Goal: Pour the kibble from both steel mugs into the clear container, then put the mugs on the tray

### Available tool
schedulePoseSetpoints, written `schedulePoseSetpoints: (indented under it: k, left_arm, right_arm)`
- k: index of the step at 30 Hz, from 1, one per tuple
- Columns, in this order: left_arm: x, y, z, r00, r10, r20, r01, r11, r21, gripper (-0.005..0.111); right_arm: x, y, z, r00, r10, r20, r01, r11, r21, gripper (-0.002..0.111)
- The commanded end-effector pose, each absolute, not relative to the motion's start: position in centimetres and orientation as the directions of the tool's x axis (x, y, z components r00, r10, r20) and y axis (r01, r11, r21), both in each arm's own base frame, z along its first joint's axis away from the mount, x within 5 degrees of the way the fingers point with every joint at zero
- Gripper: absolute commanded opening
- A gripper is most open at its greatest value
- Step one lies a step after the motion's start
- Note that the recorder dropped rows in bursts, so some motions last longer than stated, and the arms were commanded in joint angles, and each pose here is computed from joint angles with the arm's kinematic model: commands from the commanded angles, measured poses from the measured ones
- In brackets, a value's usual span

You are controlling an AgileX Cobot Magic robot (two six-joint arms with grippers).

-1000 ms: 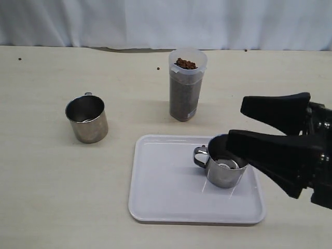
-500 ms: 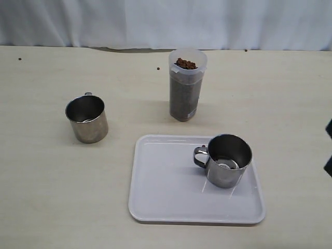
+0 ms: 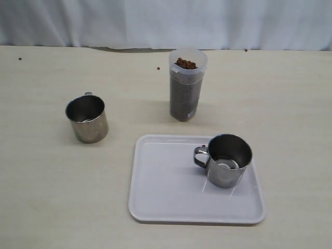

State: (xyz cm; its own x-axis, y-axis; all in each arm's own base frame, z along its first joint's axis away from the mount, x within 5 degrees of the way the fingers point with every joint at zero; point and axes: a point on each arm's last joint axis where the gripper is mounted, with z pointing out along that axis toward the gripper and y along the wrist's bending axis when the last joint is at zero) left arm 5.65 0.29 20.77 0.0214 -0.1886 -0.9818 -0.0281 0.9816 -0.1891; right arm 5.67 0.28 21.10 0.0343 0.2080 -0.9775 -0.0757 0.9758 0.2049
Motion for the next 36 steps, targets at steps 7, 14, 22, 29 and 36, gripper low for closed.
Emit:
schedulePoseSetpoints:
  k: [7,14,22,29,36]
  left_arm:
    - [5.6,0.2,20.7,0.027,-0.194,-0.981,-0.021,0.981,-0.194,0.000]
    - [5.6,0.2,20.7,0.027,-0.194,-0.981,-0.021,0.981,-0.194,0.000]
    - [5.6,0.2,20.7,0.027,-0.194,-0.981,-0.021,0.981,-0.194,0.000]
    - [5.6,0.2,20.7,0.027,-0.194,-0.981,-0.021,0.981,-0.194,0.000]
    - [5.6,0.2,20.7,0.027,-0.194,-0.981,-0.021,0.981,-0.194,0.000]
  right_arm:
    - [5.7,-0.1,20.7,0.012,0.186,-0.983,-0.029,0.982,0.185,0.005]
    - [5.7,-0.5,20.2,-0.035,0.185,-0.982,0.027,0.982,0.184,0.005]
    - [5.6,0.3,20.2,-0.041,0.109,-0.993,-0.055,0.992,0.111,0.005]
    - [5.6,0.5,20.2,-0.040,0.089,-0.995,-0.079,0.993,0.092,0.005]
    - [5.6,0.7,20.2,-0.040,0.068,-0.997,-0.101,0.992,0.071,0.005]
